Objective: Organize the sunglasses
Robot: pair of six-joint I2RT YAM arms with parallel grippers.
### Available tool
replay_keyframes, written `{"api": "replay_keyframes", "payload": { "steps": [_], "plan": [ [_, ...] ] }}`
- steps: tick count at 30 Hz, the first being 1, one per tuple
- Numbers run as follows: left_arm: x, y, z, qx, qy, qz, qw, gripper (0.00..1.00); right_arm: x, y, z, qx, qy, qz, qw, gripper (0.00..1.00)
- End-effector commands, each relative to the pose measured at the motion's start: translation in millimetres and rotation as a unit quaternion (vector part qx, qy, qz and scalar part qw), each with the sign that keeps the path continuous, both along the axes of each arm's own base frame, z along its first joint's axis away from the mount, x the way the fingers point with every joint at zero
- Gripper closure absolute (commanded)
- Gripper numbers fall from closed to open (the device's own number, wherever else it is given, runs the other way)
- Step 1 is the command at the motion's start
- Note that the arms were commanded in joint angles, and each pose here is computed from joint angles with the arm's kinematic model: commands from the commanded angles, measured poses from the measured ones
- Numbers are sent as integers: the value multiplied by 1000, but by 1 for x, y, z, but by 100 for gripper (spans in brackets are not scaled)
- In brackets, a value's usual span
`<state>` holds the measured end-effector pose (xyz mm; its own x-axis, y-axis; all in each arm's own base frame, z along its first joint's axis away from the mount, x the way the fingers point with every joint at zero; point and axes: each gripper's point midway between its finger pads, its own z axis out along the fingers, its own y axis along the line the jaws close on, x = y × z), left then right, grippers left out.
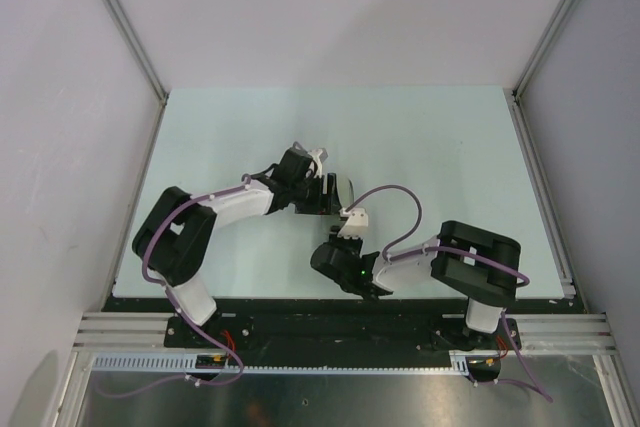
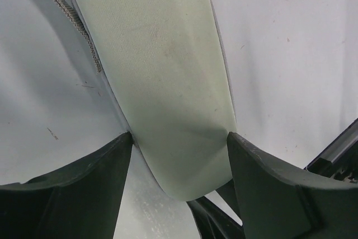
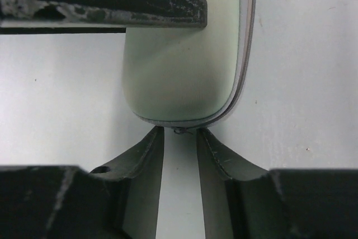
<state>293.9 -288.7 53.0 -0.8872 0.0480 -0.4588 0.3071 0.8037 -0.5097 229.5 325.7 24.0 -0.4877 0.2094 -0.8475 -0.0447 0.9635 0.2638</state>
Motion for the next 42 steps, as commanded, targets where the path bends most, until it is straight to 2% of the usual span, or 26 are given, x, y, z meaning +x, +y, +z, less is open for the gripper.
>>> {"api": "replay_keyframes", "payload": {
  "steps": [1, 9, 11, 18, 27, 42],
  "plan": [
    [-6, -5, -5, -7, 14, -8, 1000, 26, 10, -13, -2, -4, -12, -43, 999, 68],
    [-5, -5, -7, -5, 16, -7, 1000, 27, 15, -16, 3, 0, -16, -49, 999, 97],
    [-5, -4, -8, -3, 16, -6, 1000, 27, 14, -16, 4, -2, -14, -46, 999, 100],
    [-5, 2, -13, 17, 14, -2, 1000, 27, 1, -19, 6, -21, 1, -19, 1000, 100],
    [-3, 5, -19, 36, 18, -2, 999, 27, -6, -29, 17, -12, 6, 17, 1000, 100],
    [-7, 9, -32, 67, 22, -17, 997, 34, 9, -37, 20, 7, 20, 103, 994, 100]
  ]
}}
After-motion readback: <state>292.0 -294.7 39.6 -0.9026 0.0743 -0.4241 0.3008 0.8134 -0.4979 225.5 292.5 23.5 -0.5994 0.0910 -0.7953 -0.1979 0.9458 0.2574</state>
